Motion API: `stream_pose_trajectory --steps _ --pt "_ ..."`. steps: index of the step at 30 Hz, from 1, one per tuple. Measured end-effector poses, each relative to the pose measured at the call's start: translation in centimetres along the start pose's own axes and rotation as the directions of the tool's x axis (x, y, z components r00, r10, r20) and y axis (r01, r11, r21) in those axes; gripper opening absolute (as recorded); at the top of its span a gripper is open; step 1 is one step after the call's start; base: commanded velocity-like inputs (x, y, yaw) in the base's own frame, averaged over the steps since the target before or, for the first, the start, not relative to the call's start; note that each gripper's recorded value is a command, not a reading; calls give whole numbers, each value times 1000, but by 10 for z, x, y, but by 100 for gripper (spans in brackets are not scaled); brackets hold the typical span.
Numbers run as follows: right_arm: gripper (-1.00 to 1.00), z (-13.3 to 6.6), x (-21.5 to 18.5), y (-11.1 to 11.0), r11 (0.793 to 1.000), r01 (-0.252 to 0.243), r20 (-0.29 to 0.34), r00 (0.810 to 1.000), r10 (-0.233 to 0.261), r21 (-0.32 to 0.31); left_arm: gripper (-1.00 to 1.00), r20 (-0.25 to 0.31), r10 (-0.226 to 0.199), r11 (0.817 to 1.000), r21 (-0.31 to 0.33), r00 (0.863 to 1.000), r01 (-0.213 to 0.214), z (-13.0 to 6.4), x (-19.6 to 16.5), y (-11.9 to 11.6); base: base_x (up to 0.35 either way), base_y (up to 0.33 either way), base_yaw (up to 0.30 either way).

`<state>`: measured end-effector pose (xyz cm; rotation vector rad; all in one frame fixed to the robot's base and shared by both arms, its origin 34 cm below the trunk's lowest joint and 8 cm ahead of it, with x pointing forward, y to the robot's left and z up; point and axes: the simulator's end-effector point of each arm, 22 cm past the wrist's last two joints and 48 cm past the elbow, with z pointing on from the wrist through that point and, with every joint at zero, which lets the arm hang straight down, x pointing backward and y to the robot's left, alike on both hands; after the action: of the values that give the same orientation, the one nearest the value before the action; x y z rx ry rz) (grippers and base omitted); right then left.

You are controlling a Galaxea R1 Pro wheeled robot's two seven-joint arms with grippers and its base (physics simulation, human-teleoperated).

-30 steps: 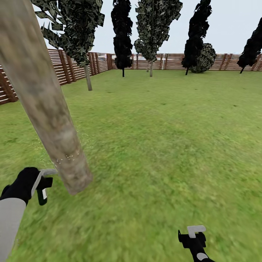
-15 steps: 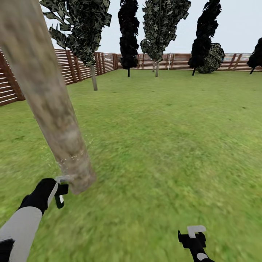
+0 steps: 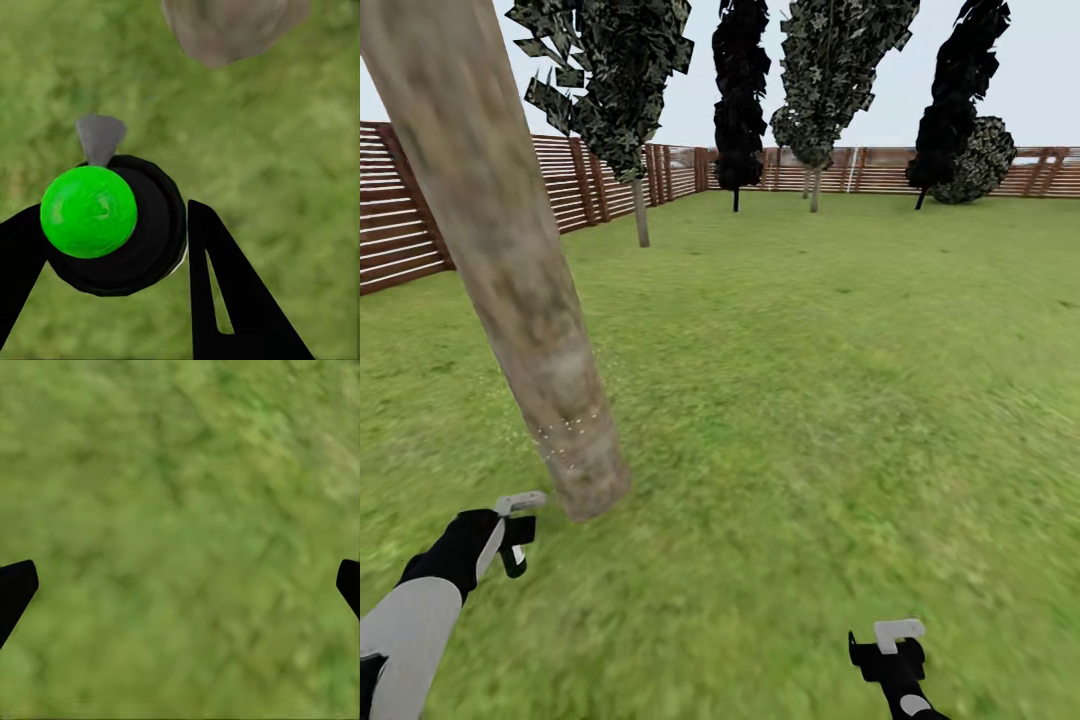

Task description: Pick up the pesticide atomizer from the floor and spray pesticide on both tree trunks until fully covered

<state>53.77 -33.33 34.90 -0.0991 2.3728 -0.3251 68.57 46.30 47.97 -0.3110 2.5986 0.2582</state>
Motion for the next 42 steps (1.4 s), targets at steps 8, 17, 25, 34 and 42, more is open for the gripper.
stream_pose_trajectory --steps 8,17,25,34,42 --pt "100 0 1 0 1000 0 -1 1000 0 -1 -100 3 3 1000 29 1000 -3 1 2 -23 70 -246 4" --pt "100 0 0 1 1000 0 1 1000 0 -2 -100 8 -12 1000 27 1000 12 0 0 -19 88 -249 0" --pt "100 0 -1 0 1000 -2 1 1000 2 1 -100 43 -22 999 43 999 20 -1 -8 -29 167 -136 207" --pt "100 0 -1 -2 1000 -2 2 1000 2 4 -100 101 -41 998 50 994 36 -37 -102 -26 2 -1 209" --pt "100 0 0 -5 1000 0 1 1000 0 7 -100 113 -24 999 29 993 21 -63 -151 -15 65 -50 2"
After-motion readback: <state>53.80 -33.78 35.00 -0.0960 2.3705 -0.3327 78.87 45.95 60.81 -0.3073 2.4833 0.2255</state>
